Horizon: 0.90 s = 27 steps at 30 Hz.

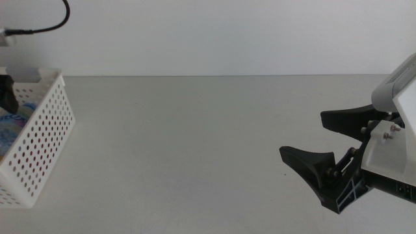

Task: Use arms to grab the bottles and put them into the dustbin to the left of the table.

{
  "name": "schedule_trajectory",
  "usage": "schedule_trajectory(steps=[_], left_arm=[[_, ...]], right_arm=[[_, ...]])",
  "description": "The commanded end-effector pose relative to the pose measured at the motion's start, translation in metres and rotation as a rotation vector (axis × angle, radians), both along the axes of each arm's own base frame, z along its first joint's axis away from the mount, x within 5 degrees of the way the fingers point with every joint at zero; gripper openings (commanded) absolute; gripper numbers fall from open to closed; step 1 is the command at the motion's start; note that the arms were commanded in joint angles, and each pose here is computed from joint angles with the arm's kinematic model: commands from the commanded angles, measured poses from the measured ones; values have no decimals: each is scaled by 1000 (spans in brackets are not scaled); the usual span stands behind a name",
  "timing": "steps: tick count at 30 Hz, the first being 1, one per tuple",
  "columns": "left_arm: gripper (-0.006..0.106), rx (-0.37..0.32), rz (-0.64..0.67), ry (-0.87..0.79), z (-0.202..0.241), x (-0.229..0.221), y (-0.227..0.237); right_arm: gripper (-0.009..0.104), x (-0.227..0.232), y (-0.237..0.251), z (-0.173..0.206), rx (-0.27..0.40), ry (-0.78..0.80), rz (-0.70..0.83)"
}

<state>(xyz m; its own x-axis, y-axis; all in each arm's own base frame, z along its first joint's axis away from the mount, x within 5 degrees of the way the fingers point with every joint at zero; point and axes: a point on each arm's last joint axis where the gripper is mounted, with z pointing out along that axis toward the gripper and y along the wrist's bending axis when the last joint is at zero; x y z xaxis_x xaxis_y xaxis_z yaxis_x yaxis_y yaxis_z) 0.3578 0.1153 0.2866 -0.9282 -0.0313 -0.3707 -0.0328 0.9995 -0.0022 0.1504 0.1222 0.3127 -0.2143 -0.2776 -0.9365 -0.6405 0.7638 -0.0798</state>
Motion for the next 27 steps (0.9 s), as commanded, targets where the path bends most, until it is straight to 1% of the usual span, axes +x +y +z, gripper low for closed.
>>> schedule_trajectory(steps=[1, 4, 9, 11, 14, 18, 21, 24, 27], left_arm=[[94, 28, 3, -154, 54, -19, -9], [94, 75, -16, -229, 83, -36, -19], [94, 229, -113, -347, 121, -70, -52], [94, 263, -138, -415, 129, -88, -64], [94, 266, -136, -546, 131, -121, -79], [94, 238, -53, -733, 127, -170, -87], [94, 243, -24, -875, 125, -208, -92], [94, 265, -23, -956, 121, -236, -96], [94, 274, -39, -1002, 119, -254, -100]], right_arm=[[73, 1, 1, 17, 53, -93, 9], [73, 1, 1, 17, 53, -93, 9], [73, 1, 1, 17, 53, -93, 9], [73, 1, 1, 17, 53, -93, 9], [73, 1, 1, 17, 53, -93, 9], [73, 1, 1, 17, 53, -93, 9], [73, 1, 1, 17, 53, -93, 9], [73, 1, 1, 17, 53, -93, 9], [73, 1, 1, 17, 53, -93, 9]])
